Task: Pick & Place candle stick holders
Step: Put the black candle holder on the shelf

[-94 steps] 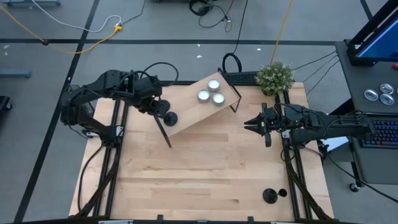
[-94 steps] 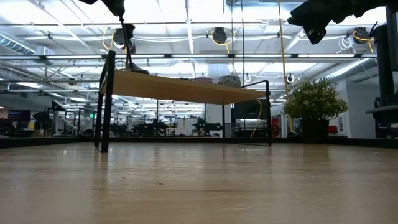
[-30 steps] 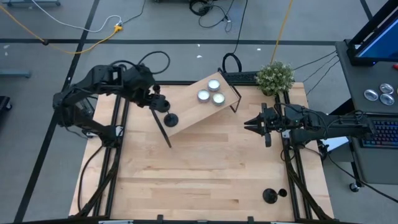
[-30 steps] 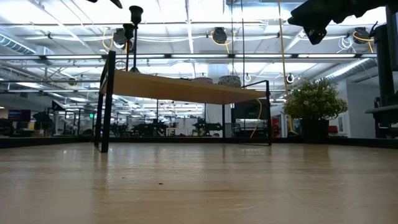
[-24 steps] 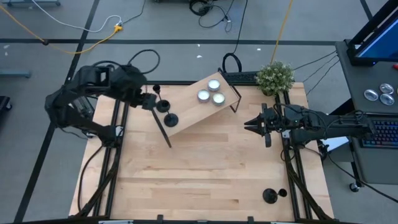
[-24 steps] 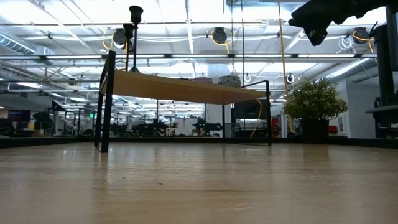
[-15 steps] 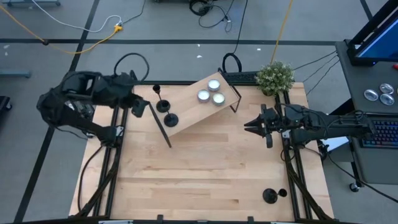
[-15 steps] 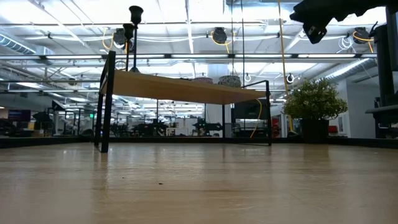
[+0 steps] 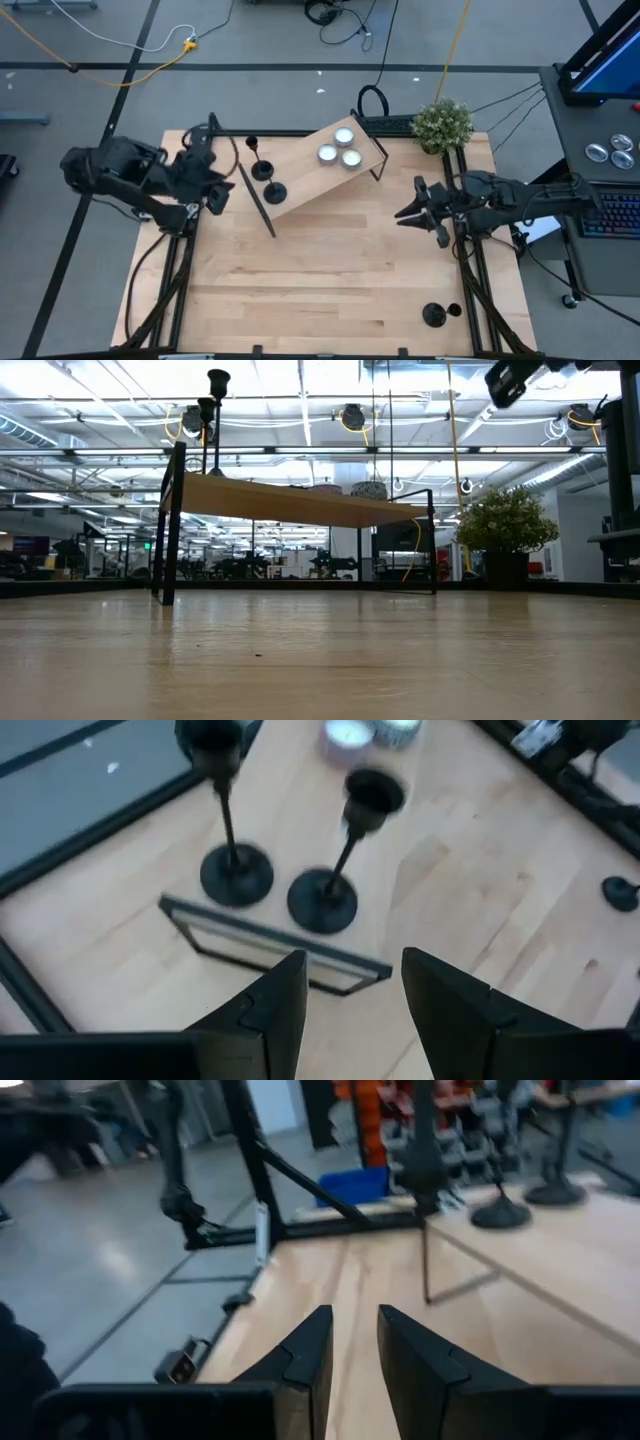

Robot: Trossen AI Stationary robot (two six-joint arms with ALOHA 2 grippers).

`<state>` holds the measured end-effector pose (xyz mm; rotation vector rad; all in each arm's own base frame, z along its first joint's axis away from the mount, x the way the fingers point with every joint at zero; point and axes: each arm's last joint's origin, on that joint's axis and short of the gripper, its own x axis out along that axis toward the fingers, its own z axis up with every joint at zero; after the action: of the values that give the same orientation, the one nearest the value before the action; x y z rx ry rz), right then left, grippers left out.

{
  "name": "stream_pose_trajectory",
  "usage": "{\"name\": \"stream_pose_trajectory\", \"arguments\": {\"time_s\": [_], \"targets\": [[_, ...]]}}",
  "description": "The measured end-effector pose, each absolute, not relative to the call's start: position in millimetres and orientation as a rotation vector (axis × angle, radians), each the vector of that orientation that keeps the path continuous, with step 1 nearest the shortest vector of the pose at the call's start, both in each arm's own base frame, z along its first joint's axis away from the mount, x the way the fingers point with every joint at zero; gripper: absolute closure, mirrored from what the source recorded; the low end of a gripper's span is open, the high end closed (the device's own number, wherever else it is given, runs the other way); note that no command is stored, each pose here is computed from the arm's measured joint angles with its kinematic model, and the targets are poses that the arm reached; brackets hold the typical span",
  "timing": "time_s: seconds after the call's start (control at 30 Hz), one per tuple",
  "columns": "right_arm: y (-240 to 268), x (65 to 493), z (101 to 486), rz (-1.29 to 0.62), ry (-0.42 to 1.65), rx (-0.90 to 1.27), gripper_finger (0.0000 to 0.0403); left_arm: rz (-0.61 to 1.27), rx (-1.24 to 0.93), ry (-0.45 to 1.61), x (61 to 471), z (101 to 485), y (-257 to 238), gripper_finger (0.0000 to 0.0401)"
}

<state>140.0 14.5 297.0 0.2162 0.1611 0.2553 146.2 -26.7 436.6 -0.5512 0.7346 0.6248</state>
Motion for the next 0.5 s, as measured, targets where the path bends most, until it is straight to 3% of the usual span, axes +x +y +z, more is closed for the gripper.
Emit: {"name": "stream_pose_trajectory", "arguments": {"time_s": [0.2, 0.5], "targets": [[27.3, 142.2, 320.8, 0.305, 0.146, 0.169, 0.033, 0.588, -0.617, 0.678, 140.2, 407.1, -41.2, 0.0231], [52.3, 141.3, 356.8, 0.302, 0.582, 0.157, 0.033, 0.495, -0.565, 0.579, 130.3, 370.9, -56.8, 0.0231]]}}
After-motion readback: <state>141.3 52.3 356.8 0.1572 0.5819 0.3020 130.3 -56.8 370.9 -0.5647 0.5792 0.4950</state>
